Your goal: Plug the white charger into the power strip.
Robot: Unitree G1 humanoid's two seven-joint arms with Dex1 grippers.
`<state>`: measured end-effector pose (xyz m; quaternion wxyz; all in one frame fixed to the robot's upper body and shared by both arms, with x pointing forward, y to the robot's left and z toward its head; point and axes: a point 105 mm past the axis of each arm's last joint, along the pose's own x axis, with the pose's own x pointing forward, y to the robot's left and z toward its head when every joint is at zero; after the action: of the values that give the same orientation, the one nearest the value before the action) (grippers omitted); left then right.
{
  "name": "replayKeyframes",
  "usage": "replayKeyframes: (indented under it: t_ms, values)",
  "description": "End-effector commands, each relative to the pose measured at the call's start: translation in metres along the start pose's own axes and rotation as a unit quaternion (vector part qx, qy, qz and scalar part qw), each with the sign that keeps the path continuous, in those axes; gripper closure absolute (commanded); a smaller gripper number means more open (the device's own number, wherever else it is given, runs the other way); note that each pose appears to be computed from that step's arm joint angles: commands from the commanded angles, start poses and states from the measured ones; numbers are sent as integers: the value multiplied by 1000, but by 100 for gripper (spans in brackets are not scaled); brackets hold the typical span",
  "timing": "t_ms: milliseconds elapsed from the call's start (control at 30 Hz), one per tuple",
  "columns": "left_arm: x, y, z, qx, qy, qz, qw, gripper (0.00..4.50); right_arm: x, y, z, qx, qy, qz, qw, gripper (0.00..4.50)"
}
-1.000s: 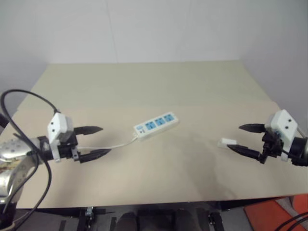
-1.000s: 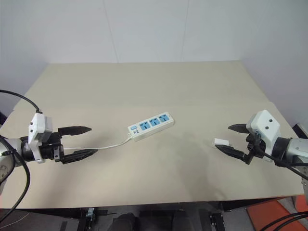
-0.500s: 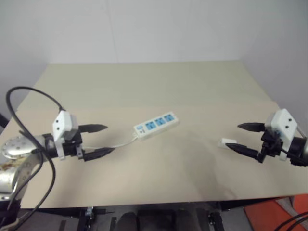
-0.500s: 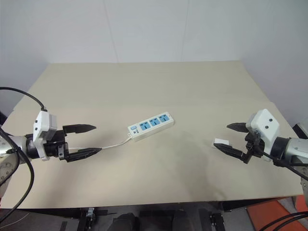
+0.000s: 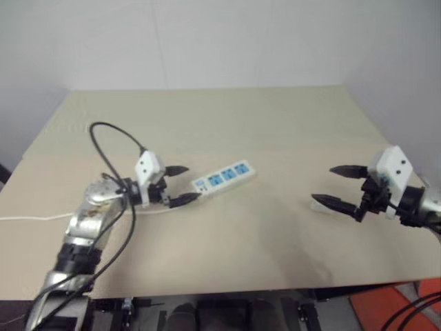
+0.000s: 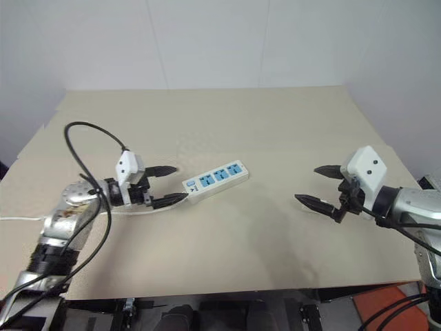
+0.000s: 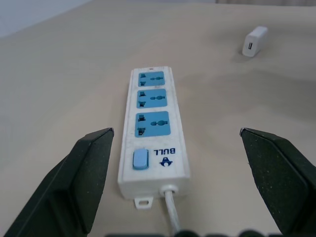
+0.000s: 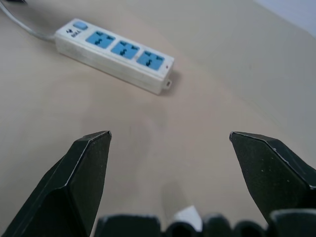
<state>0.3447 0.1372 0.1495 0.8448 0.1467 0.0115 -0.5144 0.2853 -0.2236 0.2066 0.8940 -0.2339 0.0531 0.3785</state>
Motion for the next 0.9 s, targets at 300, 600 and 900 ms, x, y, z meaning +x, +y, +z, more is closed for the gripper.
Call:
replayKeyframes:
  t_ms: [300,600,900]
  values:
    - [28,15,-22,7,2,34,999,1,-2,1,16,-18,-26,-5,999,0]
    - [59,6,-36,5,9,21,1000,1,0,3,24,-21,-42,-4,999,0]
    - [52,8,-64,-20,42,41,998,111,-1,5,26,-21,-45,-7,999,0]
